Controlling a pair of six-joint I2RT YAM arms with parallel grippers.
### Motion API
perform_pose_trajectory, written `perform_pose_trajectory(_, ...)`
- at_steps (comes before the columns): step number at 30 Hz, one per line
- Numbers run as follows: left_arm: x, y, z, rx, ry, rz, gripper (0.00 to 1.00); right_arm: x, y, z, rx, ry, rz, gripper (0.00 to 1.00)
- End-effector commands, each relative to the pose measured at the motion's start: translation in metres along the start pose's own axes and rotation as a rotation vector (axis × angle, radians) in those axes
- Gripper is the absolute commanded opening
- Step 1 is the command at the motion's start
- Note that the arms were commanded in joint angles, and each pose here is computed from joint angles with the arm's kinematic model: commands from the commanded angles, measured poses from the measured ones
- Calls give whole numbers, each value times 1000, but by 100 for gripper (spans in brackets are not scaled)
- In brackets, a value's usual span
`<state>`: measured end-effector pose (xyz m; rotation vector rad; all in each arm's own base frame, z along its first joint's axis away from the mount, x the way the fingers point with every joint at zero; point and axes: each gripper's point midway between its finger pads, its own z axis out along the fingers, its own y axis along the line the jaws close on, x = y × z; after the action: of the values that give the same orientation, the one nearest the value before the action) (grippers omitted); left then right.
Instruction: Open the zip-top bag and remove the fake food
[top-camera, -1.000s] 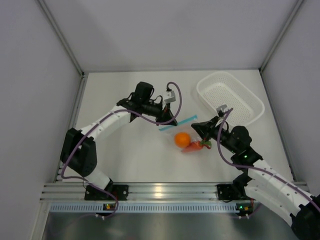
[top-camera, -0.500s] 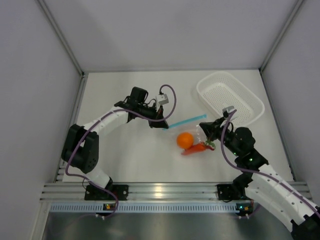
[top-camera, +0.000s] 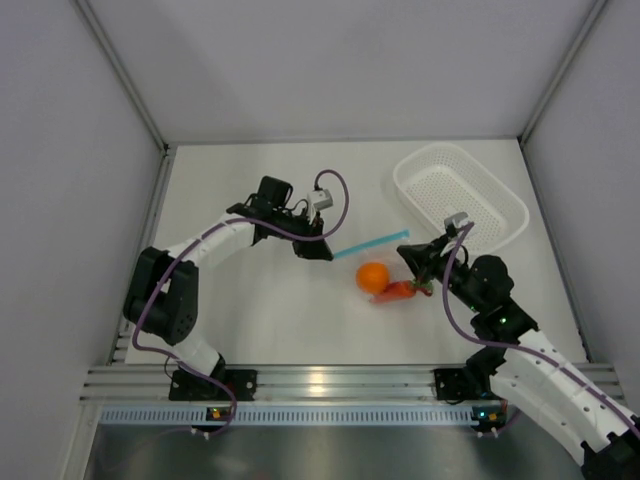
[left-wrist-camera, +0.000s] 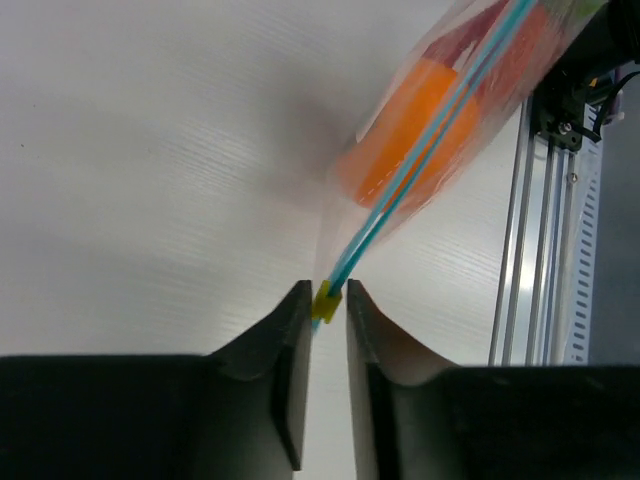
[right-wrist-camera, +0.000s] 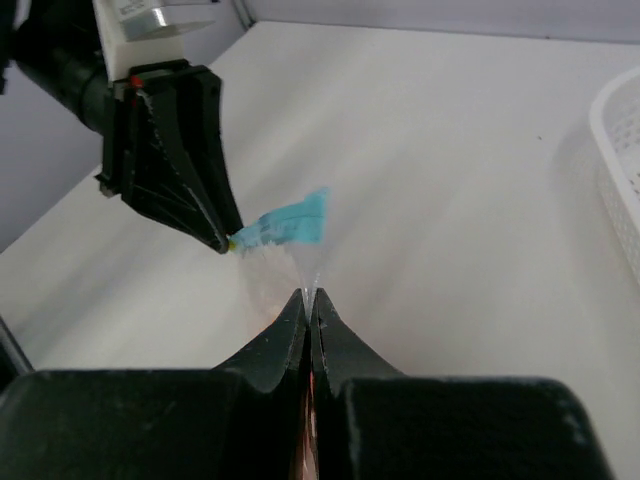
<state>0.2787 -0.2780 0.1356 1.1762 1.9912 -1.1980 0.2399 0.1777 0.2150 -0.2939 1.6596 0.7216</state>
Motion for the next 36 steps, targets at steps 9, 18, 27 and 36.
perform_pose_trajectory(9,-87,-40,-20,29,-131,191,64,-24,59,-8,-373,-98,-198,0)
perform_pose_trajectory(18,-96,-69,-11,128,-141,277,60,-23,63,-11,-398,-103,-221,0)
perform_pose_trajectory(27,-90,-89,-11,202,-145,306,57,-23,58,-9,-372,-99,-217,0)
perform_pose_trajectory(36,-84,-83,-2,144,-115,301,56,-26,62,-13,-390,-118,-221,0)
